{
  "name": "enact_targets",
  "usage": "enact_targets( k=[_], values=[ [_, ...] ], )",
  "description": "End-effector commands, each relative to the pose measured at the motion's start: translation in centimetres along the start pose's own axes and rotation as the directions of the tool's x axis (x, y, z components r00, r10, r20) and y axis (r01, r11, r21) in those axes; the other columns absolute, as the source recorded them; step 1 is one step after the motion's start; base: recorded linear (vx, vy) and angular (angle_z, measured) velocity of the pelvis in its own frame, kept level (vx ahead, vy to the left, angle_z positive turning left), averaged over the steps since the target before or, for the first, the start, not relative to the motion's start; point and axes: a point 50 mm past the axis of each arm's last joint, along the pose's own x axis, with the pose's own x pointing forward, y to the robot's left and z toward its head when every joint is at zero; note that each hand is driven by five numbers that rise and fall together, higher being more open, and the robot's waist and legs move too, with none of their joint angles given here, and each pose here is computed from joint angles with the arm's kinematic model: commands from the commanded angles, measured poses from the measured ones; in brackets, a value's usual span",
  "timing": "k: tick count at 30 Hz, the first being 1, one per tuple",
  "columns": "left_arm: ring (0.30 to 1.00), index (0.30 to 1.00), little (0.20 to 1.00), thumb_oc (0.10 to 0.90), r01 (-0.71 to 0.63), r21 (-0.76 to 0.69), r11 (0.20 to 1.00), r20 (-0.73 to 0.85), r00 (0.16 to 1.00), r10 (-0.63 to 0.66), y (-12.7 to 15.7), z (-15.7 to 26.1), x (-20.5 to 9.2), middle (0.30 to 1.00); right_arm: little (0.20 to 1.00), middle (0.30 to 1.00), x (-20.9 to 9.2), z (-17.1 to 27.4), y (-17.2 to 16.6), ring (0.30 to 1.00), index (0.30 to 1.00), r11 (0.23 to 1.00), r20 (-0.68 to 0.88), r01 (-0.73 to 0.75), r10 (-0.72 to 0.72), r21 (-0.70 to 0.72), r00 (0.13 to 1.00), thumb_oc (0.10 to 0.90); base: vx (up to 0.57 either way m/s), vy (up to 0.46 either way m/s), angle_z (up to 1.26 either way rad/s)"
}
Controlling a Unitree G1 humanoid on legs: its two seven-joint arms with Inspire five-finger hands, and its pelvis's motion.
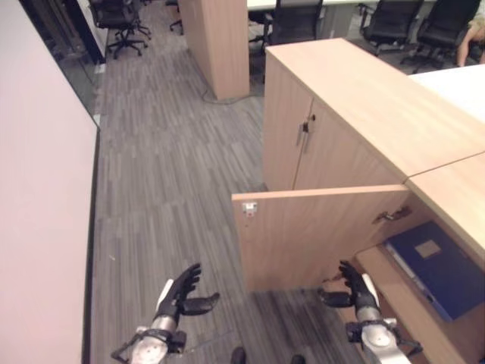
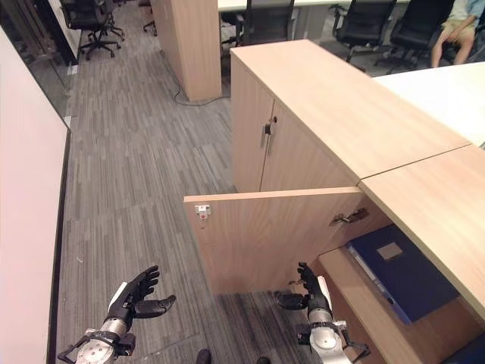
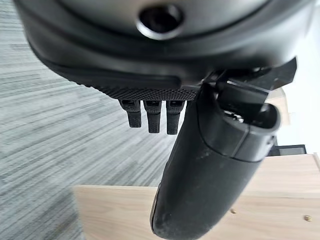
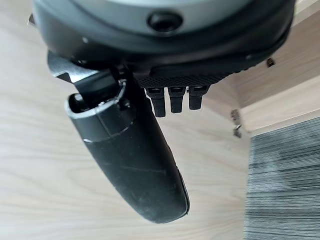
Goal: Put the empty folder in the office cabinet
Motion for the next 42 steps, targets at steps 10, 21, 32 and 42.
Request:
enact_targets(
  k=[10,21,32,42],
  values=[
    [0.900,0.900,0.900,0.800,-0.028,0.078,0.997,0.350,0.937,-0.001,1.9,11.3,5.5,0.900,0.900,0.900,1.3,4.2,-0.5,0.900,0.900,0.999,0.181,-0.053,0.054,-0.014,0.982,0.800,0.04,-0.020,-0.26],
    [0.900,0.900,0.900,0.800,0.051,0.174,0.983,0.414,0.902,-0.120,-1.2,15.3,7.4,0.900,0.900,0.900,1.3,3.4,-0.2,0.900,0.900,0.998,0.147,-0.061,0.064,-0.029,0.987,0.800,0.02,-0.004,-0.08],
    [0.900,0.900,0.900,0.800,0.199,0.202,0.959,0.445,0.853,-0.271,-4.0,15.2,5.9,0.900,0.900,0.900,1.1,2.5,-1.1,0.900,0.900,1.000,0.104,-0.023,0.023,-0.005,0.994,0.800,0.00,-0.002,-0.01],
    [0.900,0.900,0.900,0.800,0.409,0.136,0.902,0.353,0.831,-0.430,-4.7,9.5,1.3,0.900,0.900,0.900,4.6,11.3,-1.2,0.900,0.900,0.998,0.338,0.009,-0.030,0.064,0.941,0.800,-0.21,0.139,-1.24]
  ],
)
